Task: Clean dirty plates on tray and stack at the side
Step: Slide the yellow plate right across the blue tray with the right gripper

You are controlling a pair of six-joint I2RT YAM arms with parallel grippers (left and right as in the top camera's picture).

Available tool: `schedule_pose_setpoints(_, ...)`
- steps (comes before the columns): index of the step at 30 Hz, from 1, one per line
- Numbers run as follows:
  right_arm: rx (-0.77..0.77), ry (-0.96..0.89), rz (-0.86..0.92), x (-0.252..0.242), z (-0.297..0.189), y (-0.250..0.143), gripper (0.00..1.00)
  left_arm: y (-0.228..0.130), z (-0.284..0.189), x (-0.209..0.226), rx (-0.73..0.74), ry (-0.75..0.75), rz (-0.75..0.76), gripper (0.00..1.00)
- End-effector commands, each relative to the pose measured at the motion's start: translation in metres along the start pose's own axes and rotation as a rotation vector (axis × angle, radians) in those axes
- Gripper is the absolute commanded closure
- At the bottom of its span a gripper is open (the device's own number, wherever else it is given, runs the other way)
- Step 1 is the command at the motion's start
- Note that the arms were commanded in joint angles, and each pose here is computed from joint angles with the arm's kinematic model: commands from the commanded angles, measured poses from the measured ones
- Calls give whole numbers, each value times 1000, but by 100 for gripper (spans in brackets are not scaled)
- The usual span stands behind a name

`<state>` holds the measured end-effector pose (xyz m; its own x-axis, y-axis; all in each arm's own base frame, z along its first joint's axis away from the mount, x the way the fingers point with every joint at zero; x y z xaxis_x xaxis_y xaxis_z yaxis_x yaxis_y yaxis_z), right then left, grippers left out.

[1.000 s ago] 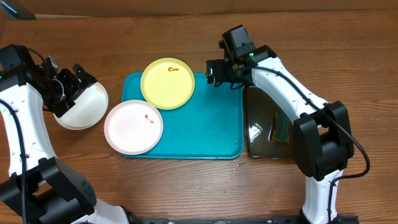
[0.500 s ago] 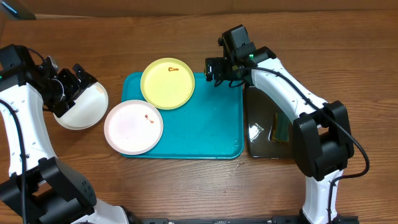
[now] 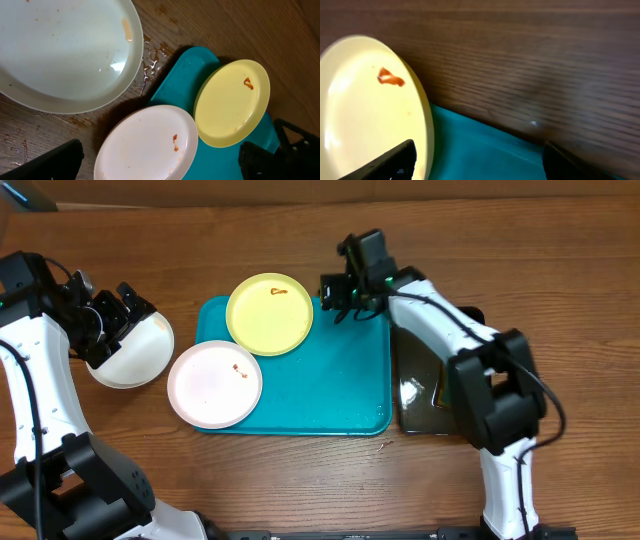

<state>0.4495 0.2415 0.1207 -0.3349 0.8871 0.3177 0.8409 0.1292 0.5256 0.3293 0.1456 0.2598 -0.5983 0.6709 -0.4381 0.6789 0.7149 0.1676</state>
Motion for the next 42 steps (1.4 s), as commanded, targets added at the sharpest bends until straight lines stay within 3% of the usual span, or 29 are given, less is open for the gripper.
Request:
schedule_pose_setpoints(1,22,32,-27,13,17,-12,23,1,-9,-4,-26,-6,33,0)
schedule_pose_setpoints(5,3,49,-52,26,20,-13,32,1,-9,-4,-26,-6,33,0)
schedule_pose_setpoints(10,0,-12,-63,29,21,-16,36,1,-9,-4,-27,-7,33,0)
schedule_pose_setpoints(15,21,-24,-60,28,21,-20,63,1,-9,-4,-26,-6,33,0)
schedule_pose_setpoints(26,49,1,-32,33,22,-24,68,1,-9,-4,-26,-6,33,0)
schedule_pose_setpoints(35,57,-2,-10,33,22,-25,95,1,-9,-4,-26,-6,33,0)
schedule_pose_setpoints(42,99,-40,34,17,6,-23,96,1,-9,-4,-26,-6,33,0)
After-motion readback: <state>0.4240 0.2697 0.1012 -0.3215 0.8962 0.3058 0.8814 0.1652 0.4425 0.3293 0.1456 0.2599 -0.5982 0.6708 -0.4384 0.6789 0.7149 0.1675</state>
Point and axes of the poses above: each gripper's point midway between its finger pads, its own z axis out along the fingers, its own x axis along the line the jaws close on, y = z × x, the point moved 10 cm from there along -z, back along the fingers, and after that the axes turned 5 degrees about -z, right-handed, at the moved point
